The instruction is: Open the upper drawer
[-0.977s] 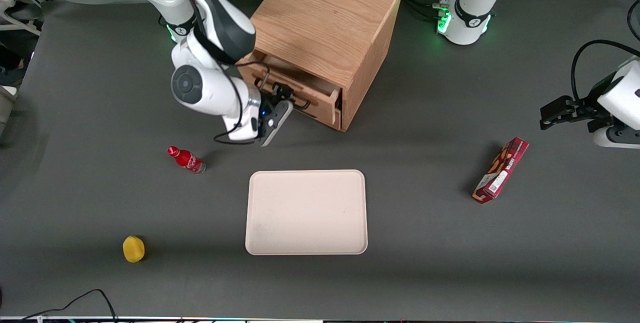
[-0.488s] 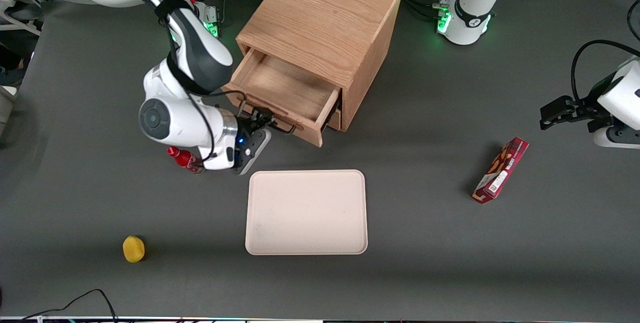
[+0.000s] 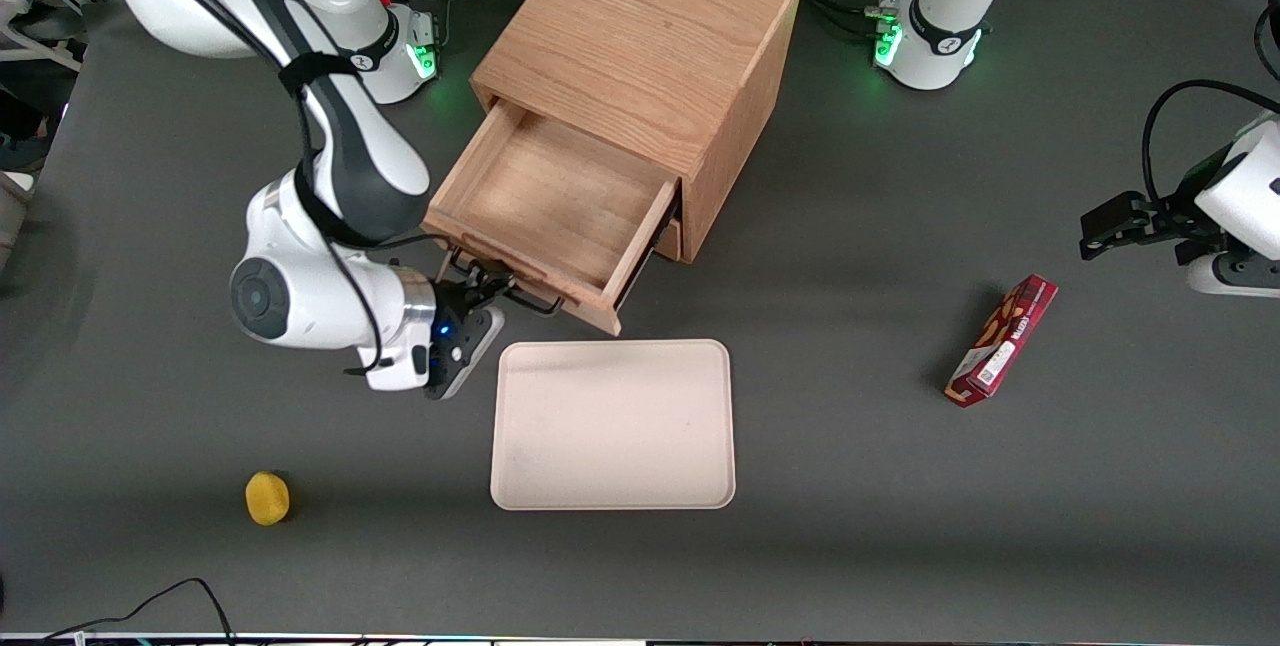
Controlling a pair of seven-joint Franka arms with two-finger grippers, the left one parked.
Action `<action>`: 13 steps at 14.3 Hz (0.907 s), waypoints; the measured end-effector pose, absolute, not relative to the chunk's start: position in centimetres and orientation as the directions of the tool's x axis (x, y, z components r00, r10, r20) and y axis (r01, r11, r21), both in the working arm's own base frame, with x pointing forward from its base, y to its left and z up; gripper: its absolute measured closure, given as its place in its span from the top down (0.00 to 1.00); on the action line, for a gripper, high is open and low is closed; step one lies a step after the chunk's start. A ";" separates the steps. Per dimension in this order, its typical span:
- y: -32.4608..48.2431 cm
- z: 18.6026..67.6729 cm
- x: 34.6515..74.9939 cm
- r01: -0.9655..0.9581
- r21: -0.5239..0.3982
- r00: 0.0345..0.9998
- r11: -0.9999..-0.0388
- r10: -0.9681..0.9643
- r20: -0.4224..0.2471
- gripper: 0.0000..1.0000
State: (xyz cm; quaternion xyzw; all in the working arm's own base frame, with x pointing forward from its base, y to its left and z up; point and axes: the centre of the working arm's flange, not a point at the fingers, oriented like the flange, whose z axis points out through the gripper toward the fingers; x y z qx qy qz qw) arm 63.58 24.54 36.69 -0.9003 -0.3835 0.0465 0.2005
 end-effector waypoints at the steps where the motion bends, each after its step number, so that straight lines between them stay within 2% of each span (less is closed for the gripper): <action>1: 23.7 36.8 64.5 0.669 -0.398 0.703 -0.628 0.709 0.063 1.00; 5: 21.6 38.4 66.8 0.658 -0.417 0.700 -0.627 0.713 0.031 1.00; 9: 21.9 45.2 66.4 0.670 -0.396 0.701 -0.628 0.710 0.060 1.00; 11: 21.7 51.0 64.8 0.609 -0.375 0.766 -0.699 0.640 0.052 1.00; 13: 21.3 56.5 62.2 0.490 -0.351 0.852 -0.798 0.524 -0.001 1.00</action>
